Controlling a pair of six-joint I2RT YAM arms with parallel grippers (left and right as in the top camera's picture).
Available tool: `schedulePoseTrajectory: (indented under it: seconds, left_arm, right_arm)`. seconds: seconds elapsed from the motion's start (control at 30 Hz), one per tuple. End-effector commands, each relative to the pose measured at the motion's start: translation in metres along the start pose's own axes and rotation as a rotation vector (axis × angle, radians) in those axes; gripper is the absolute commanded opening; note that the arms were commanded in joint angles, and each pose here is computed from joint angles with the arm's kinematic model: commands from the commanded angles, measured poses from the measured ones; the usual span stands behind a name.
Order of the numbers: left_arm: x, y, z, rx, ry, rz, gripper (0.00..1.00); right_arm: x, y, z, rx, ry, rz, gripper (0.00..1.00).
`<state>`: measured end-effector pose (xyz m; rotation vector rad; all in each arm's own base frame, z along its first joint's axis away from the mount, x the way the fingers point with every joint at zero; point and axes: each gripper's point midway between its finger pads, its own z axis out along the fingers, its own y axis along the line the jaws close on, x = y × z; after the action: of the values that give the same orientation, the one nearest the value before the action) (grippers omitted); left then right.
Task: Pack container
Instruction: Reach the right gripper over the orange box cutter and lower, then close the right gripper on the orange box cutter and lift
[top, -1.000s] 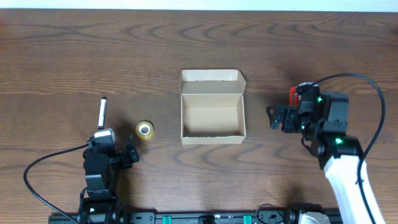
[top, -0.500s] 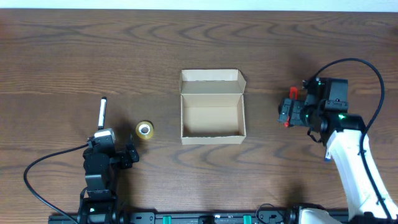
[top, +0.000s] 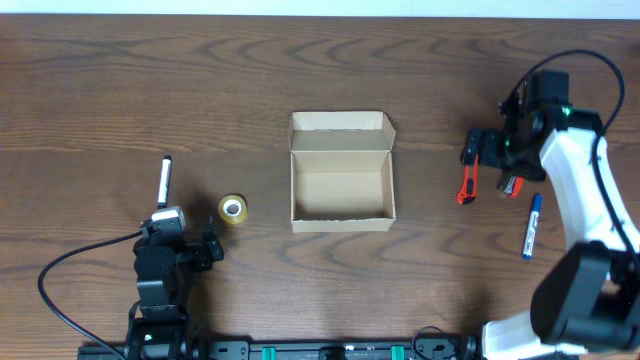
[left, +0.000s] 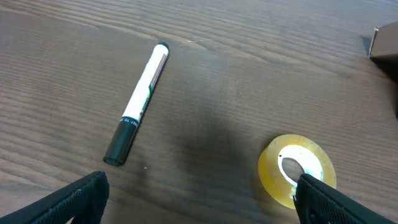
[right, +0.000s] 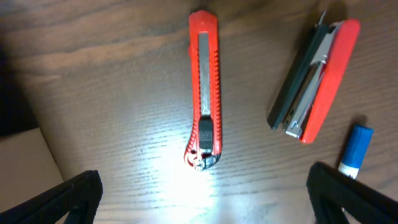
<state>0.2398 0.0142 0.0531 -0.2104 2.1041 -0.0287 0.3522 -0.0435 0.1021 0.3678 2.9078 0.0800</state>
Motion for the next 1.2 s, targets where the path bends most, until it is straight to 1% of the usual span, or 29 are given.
schedulePoseTrajectory:
  seconds: [0.0,0.17,0.3,0.47,0.6,0.7,1.0,1.17]
  left_arm:
    - [0.018,0.004,0.001,-0.015,0.062,-0.005,0.95]
    - [0.018,0.004,0.001,-0.015,0.061,-0.005,0.95]
    - [0.018,0.004,0.001,-0.015,0.061,-0.004,0.95]
    - [0.018,0.004,0.001,-0.015,0.061,-0.005,0.95]
    - [0.018,0.004,0.001,-0.015,0.061,-0.005,0.95]
    - [0.018,0.004,0.001,-0.015,0.061,-0.005,0.95]
    - [0.018,0.004,0.001,-0.015,0.060,-0.005,0.95]
    - [0.018,0.004,0.001,-0.015,0.060,-0.005,0.95]
  right_arm:
    - [-0.013,-0.001,0.013,-0.001,0.037,0.012,0.99]
    - [-0.006,-0.001,0.040,-0.007,0.116,0.017,0.99]
    - [-0.002,-0.002,0.053,-0.004,0.151,0.007,0.99]
    - [-0.003,-0.001,0.063,-0.005,0.157,-0.017,0.99]
    - [-0.009,0.000,0.065,-0.005,0.134,-0.089,0.99]
    - [-0.011,-0.006,0.066,0.040,0.127,-0.125,0.99]
    - [-0.001,-0.002,0.088,0.045,0.184,-0.150,0.99]
    - [-0.001,0.008,0.097,0.043,0.185,-0.168,0.99]
